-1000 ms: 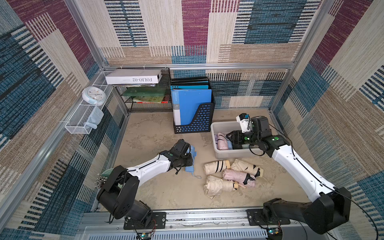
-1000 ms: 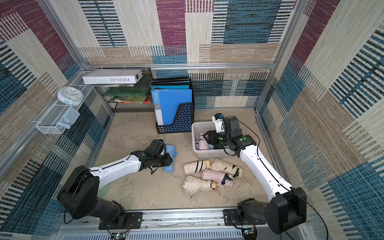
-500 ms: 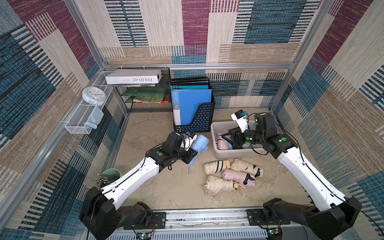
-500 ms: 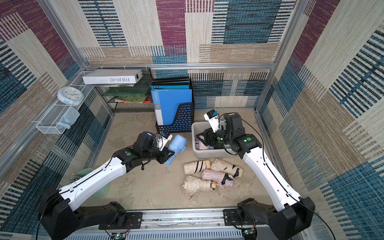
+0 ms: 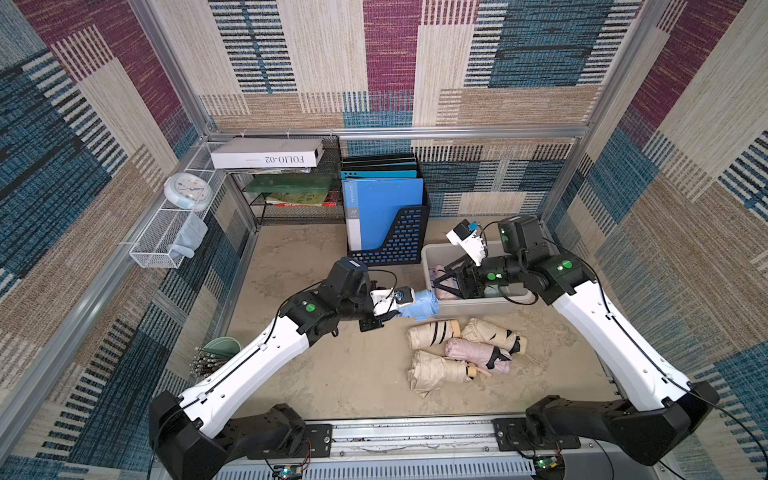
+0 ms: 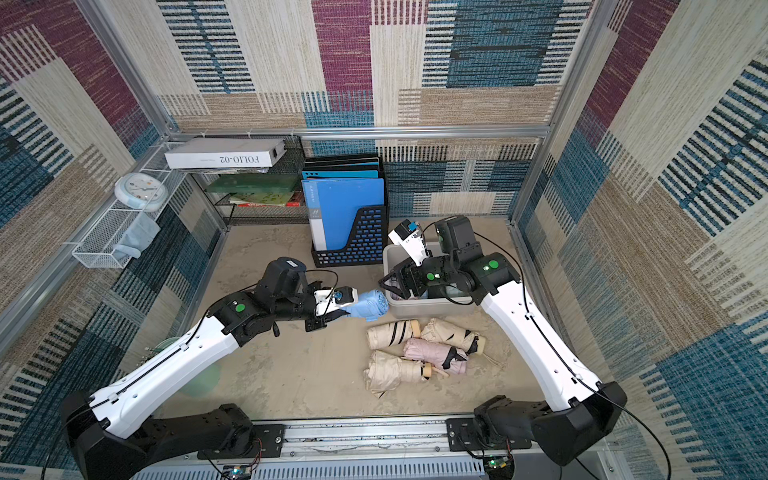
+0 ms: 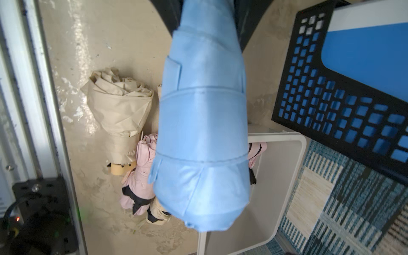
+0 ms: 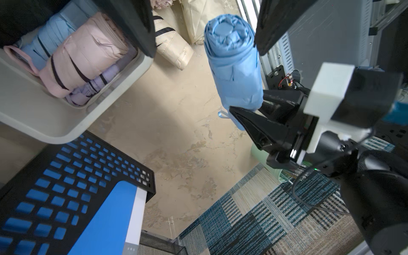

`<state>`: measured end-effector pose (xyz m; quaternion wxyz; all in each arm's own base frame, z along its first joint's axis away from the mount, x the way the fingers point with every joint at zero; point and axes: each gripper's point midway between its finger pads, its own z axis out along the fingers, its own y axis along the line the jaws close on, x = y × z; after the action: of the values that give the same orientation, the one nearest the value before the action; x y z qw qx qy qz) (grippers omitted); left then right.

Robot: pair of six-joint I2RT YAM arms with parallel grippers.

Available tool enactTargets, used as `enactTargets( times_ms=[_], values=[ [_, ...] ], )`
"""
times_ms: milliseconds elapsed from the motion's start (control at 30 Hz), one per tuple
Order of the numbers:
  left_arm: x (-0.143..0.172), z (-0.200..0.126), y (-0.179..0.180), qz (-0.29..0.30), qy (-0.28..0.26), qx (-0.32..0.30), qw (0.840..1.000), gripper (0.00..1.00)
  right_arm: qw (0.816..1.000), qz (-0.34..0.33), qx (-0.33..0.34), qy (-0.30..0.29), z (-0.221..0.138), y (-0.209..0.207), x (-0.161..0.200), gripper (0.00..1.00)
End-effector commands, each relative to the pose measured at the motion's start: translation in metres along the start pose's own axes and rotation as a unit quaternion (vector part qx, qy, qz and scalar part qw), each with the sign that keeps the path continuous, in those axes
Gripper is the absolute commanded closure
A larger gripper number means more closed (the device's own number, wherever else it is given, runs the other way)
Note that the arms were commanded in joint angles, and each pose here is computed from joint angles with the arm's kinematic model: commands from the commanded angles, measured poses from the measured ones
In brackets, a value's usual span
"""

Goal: Put the umbrella into the storage box
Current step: Pick up the umbrella from the center of the board.

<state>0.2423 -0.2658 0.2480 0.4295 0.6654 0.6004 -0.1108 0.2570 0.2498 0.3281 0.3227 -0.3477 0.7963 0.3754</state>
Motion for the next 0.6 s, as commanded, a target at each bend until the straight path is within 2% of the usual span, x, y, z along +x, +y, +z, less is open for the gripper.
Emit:
enactTargets(
  times_ms=[0,200,333,567],
  values=[
    [-0.007,0.000,0.012,0.145,0.007,-0.036,0.989,1.00,0.997,0.057,-0.042,0.031,0.001,0.018,0.008,0.23],
    [-0.019,0.004,0.018,0.234,0.017,-0.038,0.971,1.00,0.994,0.061,-0.033,0.084,0.011,0.029,0.031,0.20],
    [-0.034,0.005,0.025,0.297,0.004,-0.079,0.952,1.00,0.990,0.091,-0.020,0.107,0.018,0.022,0.038,0.17],
    [-0.046,0.003,0.025,0.335,-0.005,-0.085,0.938,1.00,0.987,0.093,-0.024,0.126,0.024,0.022,0.042,0.11]
  ],
)
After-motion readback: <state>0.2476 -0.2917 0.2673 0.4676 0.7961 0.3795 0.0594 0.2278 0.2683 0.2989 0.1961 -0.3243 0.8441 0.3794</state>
